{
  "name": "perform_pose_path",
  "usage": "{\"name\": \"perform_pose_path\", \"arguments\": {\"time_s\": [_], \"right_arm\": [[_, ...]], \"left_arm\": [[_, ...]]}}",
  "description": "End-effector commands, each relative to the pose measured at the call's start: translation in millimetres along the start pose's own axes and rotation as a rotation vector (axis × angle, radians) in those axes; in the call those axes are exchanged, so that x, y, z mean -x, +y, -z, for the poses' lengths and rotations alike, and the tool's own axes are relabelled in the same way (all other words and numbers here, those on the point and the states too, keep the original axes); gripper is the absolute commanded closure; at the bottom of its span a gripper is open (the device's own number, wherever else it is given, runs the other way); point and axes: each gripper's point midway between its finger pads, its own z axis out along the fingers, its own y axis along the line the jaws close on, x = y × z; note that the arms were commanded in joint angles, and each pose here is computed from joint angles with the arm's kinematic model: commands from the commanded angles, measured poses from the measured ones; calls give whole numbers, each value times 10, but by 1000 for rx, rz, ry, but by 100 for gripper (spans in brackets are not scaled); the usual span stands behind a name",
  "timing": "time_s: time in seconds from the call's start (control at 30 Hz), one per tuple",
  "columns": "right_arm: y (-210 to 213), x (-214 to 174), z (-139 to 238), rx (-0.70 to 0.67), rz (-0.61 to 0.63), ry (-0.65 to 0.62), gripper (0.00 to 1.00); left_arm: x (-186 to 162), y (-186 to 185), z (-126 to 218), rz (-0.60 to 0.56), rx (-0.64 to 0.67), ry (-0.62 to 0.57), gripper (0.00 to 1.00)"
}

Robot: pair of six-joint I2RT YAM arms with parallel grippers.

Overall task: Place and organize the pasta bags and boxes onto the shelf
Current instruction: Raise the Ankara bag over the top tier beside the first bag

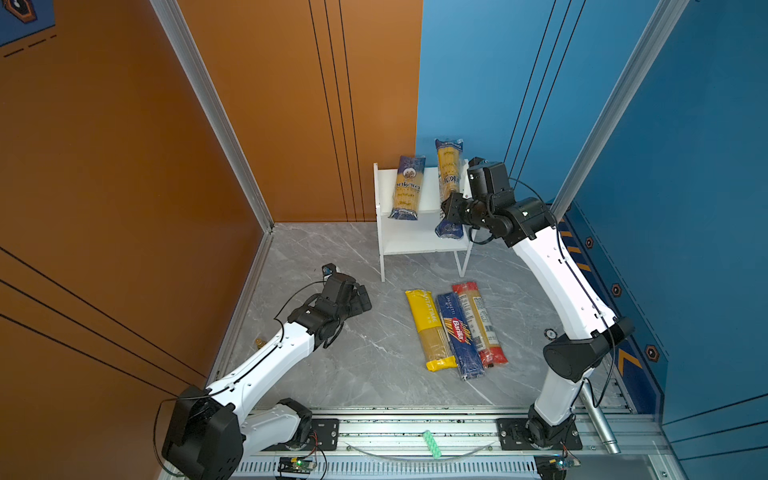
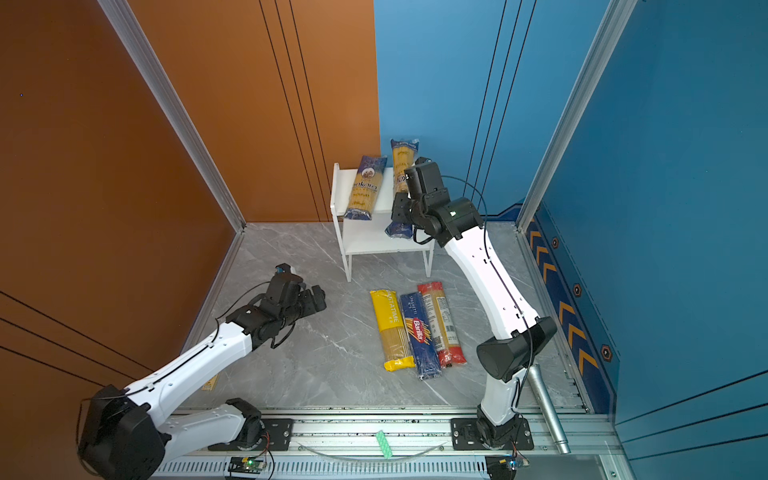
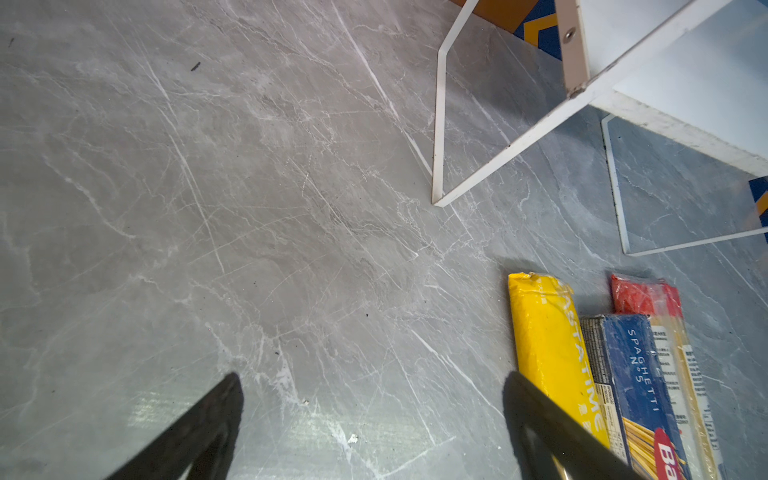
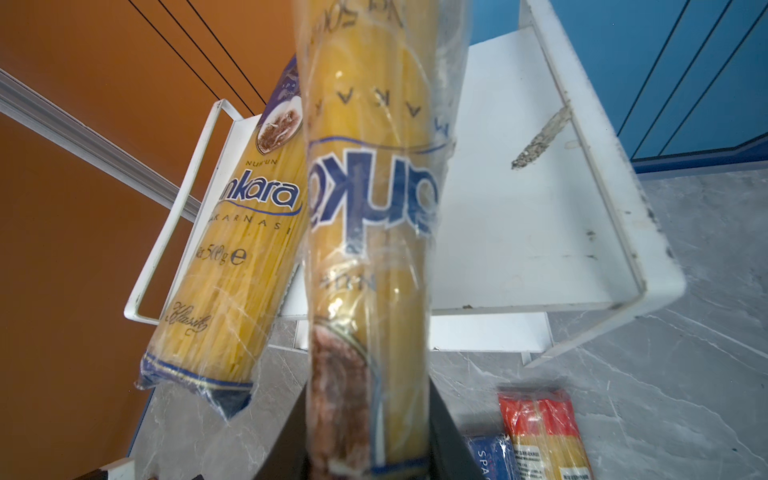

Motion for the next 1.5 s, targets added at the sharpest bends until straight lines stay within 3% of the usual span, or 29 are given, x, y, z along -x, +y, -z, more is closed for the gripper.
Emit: {"name": "perform_pose_path", "arguments": {"time_s": [0.0, 0.5, 1.23, 1.47], "right_arm": [[256, 601, 209, 114, 1, -236, 100], [247, 646, 11, 129, 20, -305, 100], [272, 708, 22, 170, -9, -395, 100], [215, 633, -55, 146, -11, -378, 81]], "left_arm": [[-40, 73, 41, -7, 24, -2, 2], [-57, 81, 26, -2, 28, 3, 2], [-74, 73, 3, -3, 31, 11, 2], [-80, 83, 10, -3, 31, 10, 2]]}}
